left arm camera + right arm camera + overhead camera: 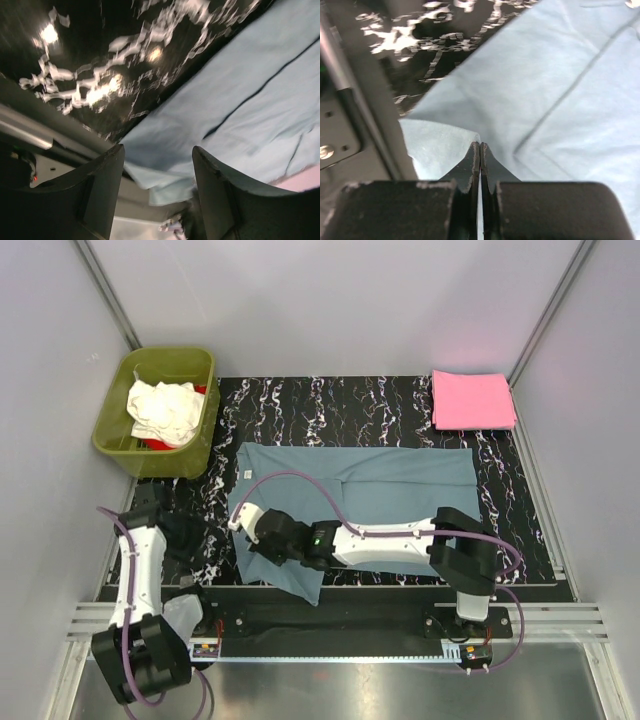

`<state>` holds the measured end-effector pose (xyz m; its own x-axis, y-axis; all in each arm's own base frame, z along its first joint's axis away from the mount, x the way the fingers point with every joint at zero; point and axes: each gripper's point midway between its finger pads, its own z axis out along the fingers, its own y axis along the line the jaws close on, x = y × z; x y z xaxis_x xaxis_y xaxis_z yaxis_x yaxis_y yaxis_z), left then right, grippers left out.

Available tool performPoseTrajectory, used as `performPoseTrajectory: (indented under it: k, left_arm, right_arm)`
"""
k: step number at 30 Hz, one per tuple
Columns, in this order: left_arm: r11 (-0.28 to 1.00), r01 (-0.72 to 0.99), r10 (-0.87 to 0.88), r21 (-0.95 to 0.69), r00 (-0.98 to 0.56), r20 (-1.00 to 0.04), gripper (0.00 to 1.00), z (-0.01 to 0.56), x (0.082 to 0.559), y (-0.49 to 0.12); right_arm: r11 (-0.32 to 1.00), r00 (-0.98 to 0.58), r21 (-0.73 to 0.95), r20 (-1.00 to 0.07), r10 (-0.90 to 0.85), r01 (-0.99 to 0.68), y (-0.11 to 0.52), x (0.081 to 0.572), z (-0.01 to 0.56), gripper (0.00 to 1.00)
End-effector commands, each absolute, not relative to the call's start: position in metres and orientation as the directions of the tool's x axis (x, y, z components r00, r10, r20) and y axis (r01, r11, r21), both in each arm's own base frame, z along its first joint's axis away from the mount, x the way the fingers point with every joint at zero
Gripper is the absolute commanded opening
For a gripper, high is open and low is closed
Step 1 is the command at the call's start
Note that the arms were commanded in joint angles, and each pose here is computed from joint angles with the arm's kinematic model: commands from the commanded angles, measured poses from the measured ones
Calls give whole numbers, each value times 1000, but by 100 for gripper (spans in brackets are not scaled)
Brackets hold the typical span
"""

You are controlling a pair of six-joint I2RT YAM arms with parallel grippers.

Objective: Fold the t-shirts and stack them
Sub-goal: Fold the tshirt

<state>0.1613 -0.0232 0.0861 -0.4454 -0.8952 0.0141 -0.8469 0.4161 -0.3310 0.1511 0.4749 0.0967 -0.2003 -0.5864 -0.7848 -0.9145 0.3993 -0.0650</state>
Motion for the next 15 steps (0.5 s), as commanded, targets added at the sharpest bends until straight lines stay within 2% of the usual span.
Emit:
performPoseTrajectory:
  k: [1,5,7,8,9,11,12,13,14,15]
  left_arm:
    - [412,-805,-869,-428,-488,80,62,94,157,-50]
    - [450,-795,-855,-407,-515,61,62,88,141,-53]
    - [483,-766,-843,-425,-537,11,60,81,138,-53]
    - [511,-704,-826,-493,-560,-56,59,82,153,-52]
    - [524,-607,-788,-597,-613,-68,59,92,159,-67]
    - [568,-360,-705,-740,-677,-211,58,107,179,-81]
    - [527,-251,-663,-812,-720,-207,59,113,177,-99]
    - [482,-168,-673,-860,-699,-241,64,130,188,-104]
    - [462,-89,-662,-882,-697,-276,64,143,187,-109]
    - [467,-84,-669,-880,-684,-290,64,147,190,-108]
  right_arm:
    - [399,-189,-46,-827,-530,-916,483,161,123,0]
    - [416,-211,-22,-837,-505,-909,480,172,126,0]
    - [419,-226,2,-844,-486,-908,477,179,128,0]
    - [415,-228,9,-846,-481,-910,475,179,129,0]
    - [401,-232,28,-852,-470,-916,475,181,132,0]
    - [372,-240,58,-852,-466,-927,473,178,134,0]
    - [357,-272,107,-848,-455,-928,473,178,134,0]
    - [346,-280,122,-847,-451,-930,472,177,135,0]
    - [337,-285,134,-846,-451,-932,471,178,135,0]
    - [311,-295,161,-842,-451,-936,470,176,137,0]
